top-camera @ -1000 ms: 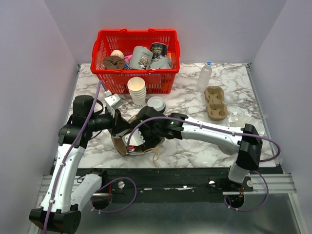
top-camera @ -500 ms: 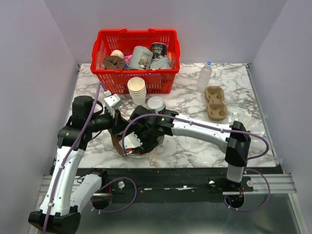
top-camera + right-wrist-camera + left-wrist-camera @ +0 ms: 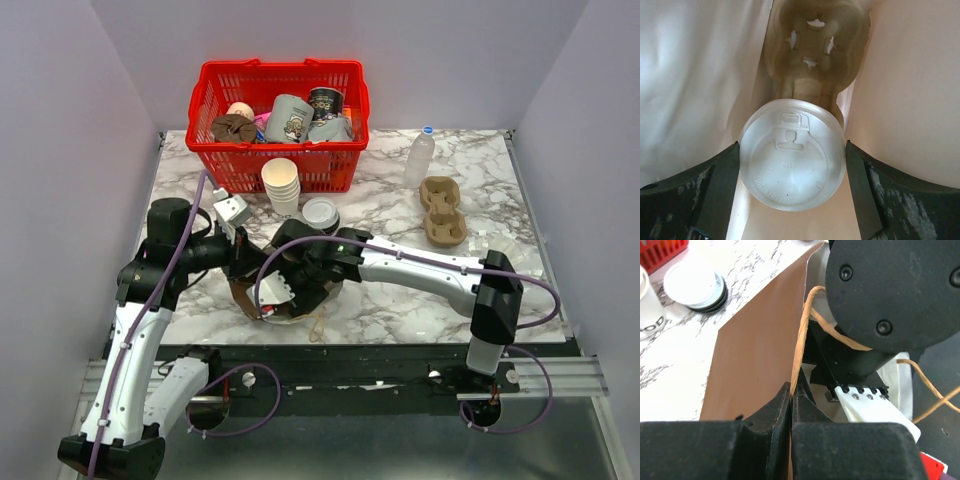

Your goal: Pack the takeout coffee

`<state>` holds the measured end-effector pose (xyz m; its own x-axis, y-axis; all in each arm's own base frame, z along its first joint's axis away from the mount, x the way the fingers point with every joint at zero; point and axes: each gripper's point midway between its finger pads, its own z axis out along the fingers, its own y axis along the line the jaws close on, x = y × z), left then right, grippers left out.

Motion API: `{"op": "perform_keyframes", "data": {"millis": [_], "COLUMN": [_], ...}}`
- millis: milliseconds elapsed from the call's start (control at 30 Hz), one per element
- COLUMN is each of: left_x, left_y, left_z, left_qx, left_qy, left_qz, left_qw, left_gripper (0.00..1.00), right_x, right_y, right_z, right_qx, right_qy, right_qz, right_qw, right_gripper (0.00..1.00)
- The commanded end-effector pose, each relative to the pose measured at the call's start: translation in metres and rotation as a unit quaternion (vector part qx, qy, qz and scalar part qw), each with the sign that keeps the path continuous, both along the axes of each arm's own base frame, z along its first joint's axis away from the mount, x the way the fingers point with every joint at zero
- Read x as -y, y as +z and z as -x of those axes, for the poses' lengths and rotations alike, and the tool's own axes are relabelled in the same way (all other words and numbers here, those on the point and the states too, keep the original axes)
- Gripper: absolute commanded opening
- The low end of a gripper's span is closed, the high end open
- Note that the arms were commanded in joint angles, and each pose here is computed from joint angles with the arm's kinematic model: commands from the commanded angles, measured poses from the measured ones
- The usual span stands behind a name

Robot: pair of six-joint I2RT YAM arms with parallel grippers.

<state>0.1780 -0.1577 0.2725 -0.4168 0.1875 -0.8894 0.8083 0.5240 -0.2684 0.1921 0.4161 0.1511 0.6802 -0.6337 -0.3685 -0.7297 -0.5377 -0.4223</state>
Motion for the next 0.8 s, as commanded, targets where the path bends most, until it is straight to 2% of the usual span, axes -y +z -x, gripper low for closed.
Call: {"op": "perform_keyframes", "data": {"millis": [0,33,67,200,633,767], "left_x": [0.009,0.009,0.009,0.008,0.007,0.007], "left_y": [-0.001,-0.004,-0.005,-0.009,-0.01,-0.01], "left_z": [0.028,0.029,0.029,0.026,0.022,0.014], "left_qx": [-0.028,-0.035,-0.034,-0.028,-0.028,-0.035], "left_qy": [-0.055,-0.058,-0.061,-0.066,-0.076,-0.061], "left_qz": [0.019,0.016,0.013,0.003,-0.007,-0.009], "left_qw": [0.998,0.998,0.997,0.997,0.997,0.997], "left_gripper": [0.1,0.1,0.1,0.09,0.08,0.0], "right_x": [0.005,0.004,0.006,0.006,0.012,0.013], "right_y": [0.025,0.029,0.028,0.04,0.044,0.054], "right_z": [-0.021,-0.02,-0.019,-0.015,-0.014,-0.02], "right_qx": [0.036,0.033,0.032,0.035,0.005,-0.014], "right_qy": [-0.063,-0.067,-0.069,-0.066,-0.082,-0.094], "right_qz": [-0.054,-0.064,-0.067,-0.102,-0.124,-0.134], "right_qw": [0.996,0.995,0.995,0.992,0.989,0.986], "right_gripper": [0.79,0.8,1.0,1.0,1.0,1.0]}}
